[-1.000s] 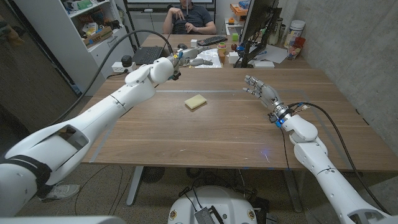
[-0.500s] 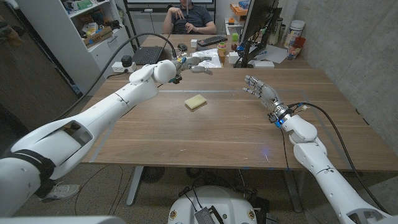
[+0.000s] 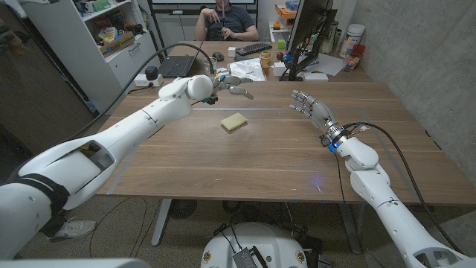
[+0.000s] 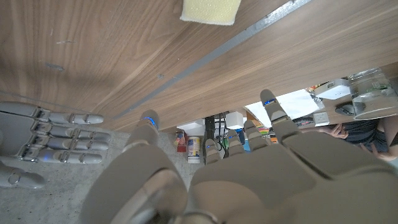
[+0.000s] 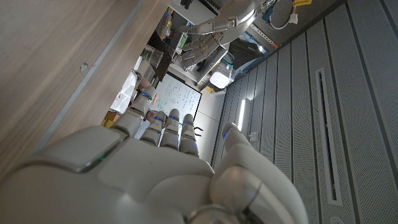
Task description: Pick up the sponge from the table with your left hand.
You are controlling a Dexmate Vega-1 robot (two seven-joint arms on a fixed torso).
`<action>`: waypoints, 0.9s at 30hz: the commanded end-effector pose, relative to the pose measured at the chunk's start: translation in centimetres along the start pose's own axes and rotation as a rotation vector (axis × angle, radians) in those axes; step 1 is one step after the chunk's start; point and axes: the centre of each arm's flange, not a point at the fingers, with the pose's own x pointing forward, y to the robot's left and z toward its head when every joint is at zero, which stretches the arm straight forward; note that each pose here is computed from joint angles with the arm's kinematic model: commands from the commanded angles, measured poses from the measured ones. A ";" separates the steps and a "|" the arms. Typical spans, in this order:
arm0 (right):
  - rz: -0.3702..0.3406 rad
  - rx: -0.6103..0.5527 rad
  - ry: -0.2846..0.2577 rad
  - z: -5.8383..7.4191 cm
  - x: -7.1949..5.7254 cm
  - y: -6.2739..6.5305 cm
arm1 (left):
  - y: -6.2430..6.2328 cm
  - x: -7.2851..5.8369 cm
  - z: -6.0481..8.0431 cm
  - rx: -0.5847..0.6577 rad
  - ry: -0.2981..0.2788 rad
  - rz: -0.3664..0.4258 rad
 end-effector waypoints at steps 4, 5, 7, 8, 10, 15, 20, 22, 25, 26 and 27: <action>0.004 -0.005 -0.010 0.0 0.1 0.1 | -0.9 1.4 0.3 0.052 0.047 -0.135; 0.001 -0.002 -0.010 0.0 0.1 0.1 | -1.0 1.6 0.3 0.050 0.045 -0.150; 0.003 -0.004 -0.009 0.0 0.1 0.0 | -1.1 1.7 0.4 0.061 0.050 -0.161; 0.004 -0.004 -0.010 0.0 0.1 0.0 | -1.2 1.8 0.5 0.058 0.053 -0.178; 0.003 -0.006 -0.012 0.1 0.1 0.0 | -1.4 2.0 0.6 0.063 0.056 -0.204; 0.002 -0.007 -0.012 0.1 0.2 -0.2 | -2.0 2.2 0.9 0.075 0.059 -0.252; -0.004 -0.004 -0.015 0.0 0.1 -0.4 | -2.5 2.0 0.9 0.113 0.078 -0.295; -0.008 -0.006 -0.017 0.0 0.1 -0.4 | -2.7 1.9 0.8 0.109 0.081 -0.303; -0.007 -0.003 -0.016 -0.1 0.0 -0.5 | -2.9 1.6 0.5 0.102 0.093 -0.302; -0.008 -0.002 -0.015 -0.1 0.0 -0.5 | -2.9 1.5 0.4 0.100 0.092 -0.300; -0.006 -0.001 -0.016 -0.1 0.0 -0.5 | -3.0 1.3 0.3 0.102 0.095 -0.295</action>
